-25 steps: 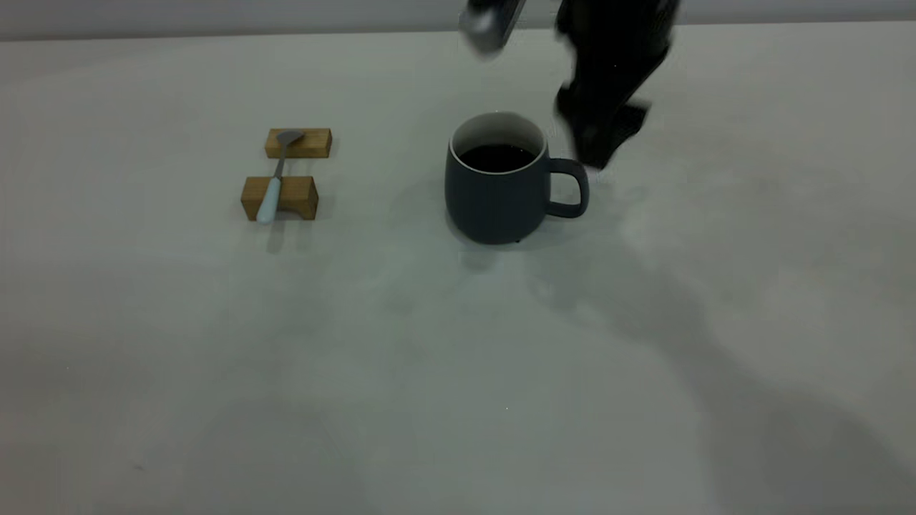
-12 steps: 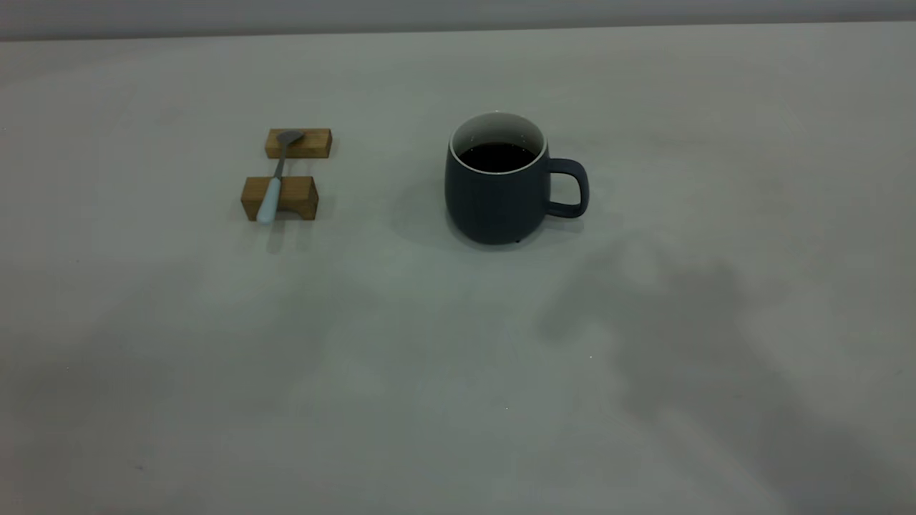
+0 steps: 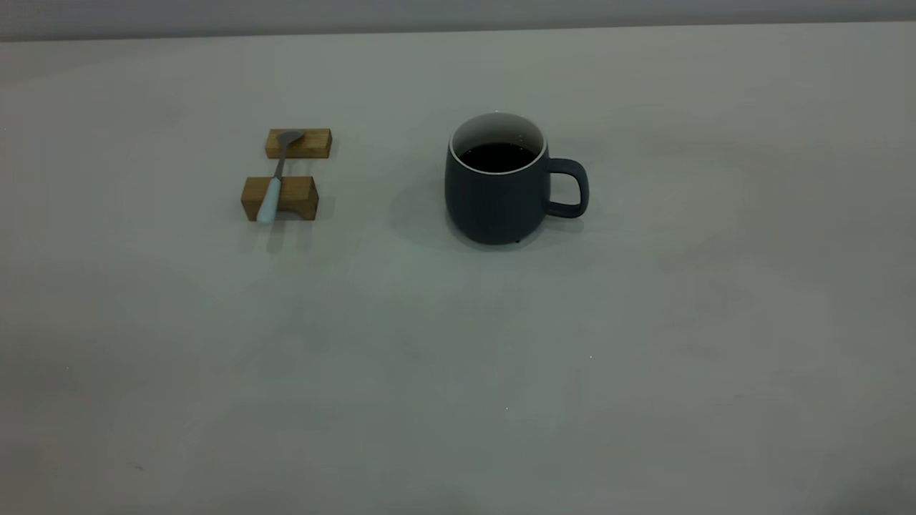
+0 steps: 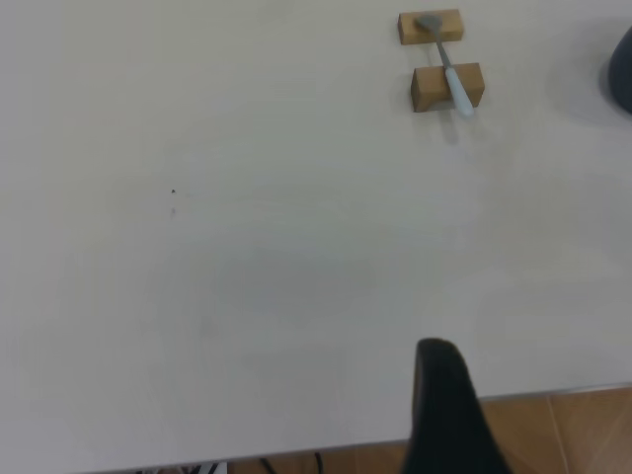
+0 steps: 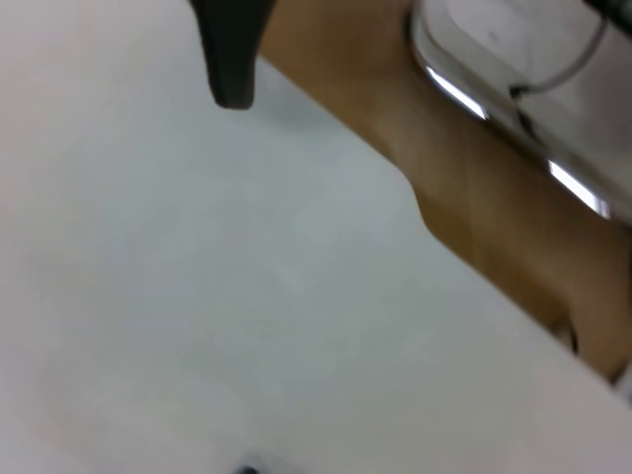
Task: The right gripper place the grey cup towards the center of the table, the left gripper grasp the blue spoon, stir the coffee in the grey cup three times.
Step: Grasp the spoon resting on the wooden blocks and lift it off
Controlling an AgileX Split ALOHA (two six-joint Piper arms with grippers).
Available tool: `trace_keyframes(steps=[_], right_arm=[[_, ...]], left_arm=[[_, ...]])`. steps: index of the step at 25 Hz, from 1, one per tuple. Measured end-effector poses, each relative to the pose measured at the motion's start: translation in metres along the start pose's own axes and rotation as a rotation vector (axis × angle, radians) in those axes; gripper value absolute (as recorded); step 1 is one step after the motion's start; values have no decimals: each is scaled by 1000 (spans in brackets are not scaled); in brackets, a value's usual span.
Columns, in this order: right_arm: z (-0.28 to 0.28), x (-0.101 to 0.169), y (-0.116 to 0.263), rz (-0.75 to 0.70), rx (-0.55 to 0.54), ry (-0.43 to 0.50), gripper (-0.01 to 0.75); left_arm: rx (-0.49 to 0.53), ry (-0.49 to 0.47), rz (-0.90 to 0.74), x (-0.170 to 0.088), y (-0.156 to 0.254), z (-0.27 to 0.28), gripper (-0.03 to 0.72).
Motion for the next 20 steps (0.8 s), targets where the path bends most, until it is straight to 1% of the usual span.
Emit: trace_keyframes(steps=[1,4,7,10,14,20], right_arm=[[-1,2,16,-51,-10,13,630],[1,13,51,-168,-124,46,620],[1,20,63,-253,-272,90,611],[0,20,69,-310,-362,154,604],[0,17,73,-367,-384,215,593],[1,4,79,-423,-356,325,591]], left_arm=[[0,0,0,0,0,0,519],[0,0,0,0,0,0,519],[0,0,0,0,0,0,519],[0,0,0,0,0,0,519],[0,0,0,0,0,0,519],[0,0,0,0,0,0,519]])
Point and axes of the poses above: a point on each arm's last joint axis where the gripper is mounted, z pointing back along that axis away from the gripper, x along the wrist's bending axis when the last joint is at zero, y = z × x, the point moved 8 cm from there along -z, pointing out along that axis toward the gripper, and after that the axes turned 1 degree about z, right-handed, at the moved point
